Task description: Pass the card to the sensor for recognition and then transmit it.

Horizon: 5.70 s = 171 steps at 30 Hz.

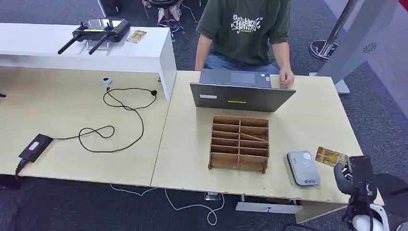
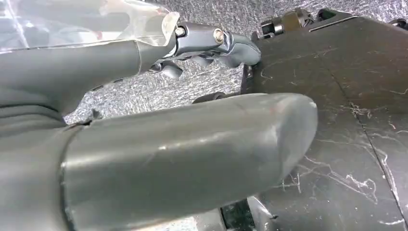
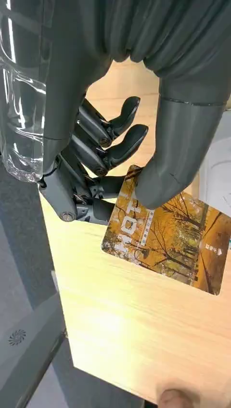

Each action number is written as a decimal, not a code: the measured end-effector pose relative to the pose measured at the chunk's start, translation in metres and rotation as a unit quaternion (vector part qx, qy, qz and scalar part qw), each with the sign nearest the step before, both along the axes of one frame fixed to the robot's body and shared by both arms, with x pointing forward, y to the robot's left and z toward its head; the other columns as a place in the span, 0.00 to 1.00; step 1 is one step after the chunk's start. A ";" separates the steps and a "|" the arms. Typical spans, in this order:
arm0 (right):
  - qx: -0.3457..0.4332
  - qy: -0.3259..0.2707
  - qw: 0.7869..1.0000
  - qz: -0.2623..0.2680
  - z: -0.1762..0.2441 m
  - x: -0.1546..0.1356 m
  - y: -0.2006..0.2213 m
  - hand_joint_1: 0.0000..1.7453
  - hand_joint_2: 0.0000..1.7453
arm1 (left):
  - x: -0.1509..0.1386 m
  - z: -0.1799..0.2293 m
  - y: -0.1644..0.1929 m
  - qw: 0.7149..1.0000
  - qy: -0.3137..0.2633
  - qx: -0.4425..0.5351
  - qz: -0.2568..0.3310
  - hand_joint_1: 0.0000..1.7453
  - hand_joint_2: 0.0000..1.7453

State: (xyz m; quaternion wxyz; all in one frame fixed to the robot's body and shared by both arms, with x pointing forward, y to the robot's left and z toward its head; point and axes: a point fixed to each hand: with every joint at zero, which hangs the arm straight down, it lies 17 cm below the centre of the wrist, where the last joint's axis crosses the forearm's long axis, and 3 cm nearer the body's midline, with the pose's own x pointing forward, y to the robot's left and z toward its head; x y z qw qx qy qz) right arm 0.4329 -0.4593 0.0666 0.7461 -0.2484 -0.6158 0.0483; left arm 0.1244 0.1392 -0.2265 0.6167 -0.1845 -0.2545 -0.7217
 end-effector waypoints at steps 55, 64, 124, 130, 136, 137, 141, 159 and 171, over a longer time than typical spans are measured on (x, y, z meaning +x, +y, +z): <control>-0.035 0.176 0.983 0.045 -0.072 0.002 -0.031 1.00 1.00 | -0.003 0.000 0.004 1.000 0.005 -0.002 -0.003 0.00 0.00; -0.043 0.182 0.982 0.038 -0.075 0.001 -0.037 1.00 1.00 | -0.003 0.000 0.004 1.000 0.005 -0.001 -0.003 0.00 0.00; -0.551 -0.101 0.814 -0.152 0.120 -0.002 -0.029 1.00 1.00 | 0.001 0.004 -0.005 1.000 -0.001 -0.017 -0.004 0.00 0.00; -0.568 -0.067 0.777 -0.264 0.148 -0.024 -0.061 1.00 1.00 | 0.001 0.005 -0.006 1.000 -0.001 -0.020 -0.008 0.00 0.00; -0.641 -0.100 0.731 -0.211 0.179 0.007 -0.037 1.00 1.00 | 0.004 0.006 -0.007 1.000 -0.005 -0.022 -0.015 0.00 0.00; -0.661 -0.103 0.717 -0.198 0.185 0.012 -0.037 1.00 1.00 | 0.004 0.006 -0.007 1.000 -0.005 -0.022 -0.019 0.00 0.00; -0.697 -0.118 0.686 -0.174 0.201 0.020 -0.033 1.00 1.00 | 0.004 0.007 -0.007 0.999 -0.006 -0.022 -0.024 0.00 0.00; -0.705 -0.173 0.674 -0.137 0.209 0.030 0.000 1.00 1.00 | 0.003 0.008 -0.009 0.999 -0.003 -0.026 -0.030 0.00 0.00; -0.661 -0.217 0.704 -0.141 0.224 0.038 0.045 1.00 1.00 | 0.003 0.011 -0.013 0.999 0.000 -0.032 -0.042 0.00 0.00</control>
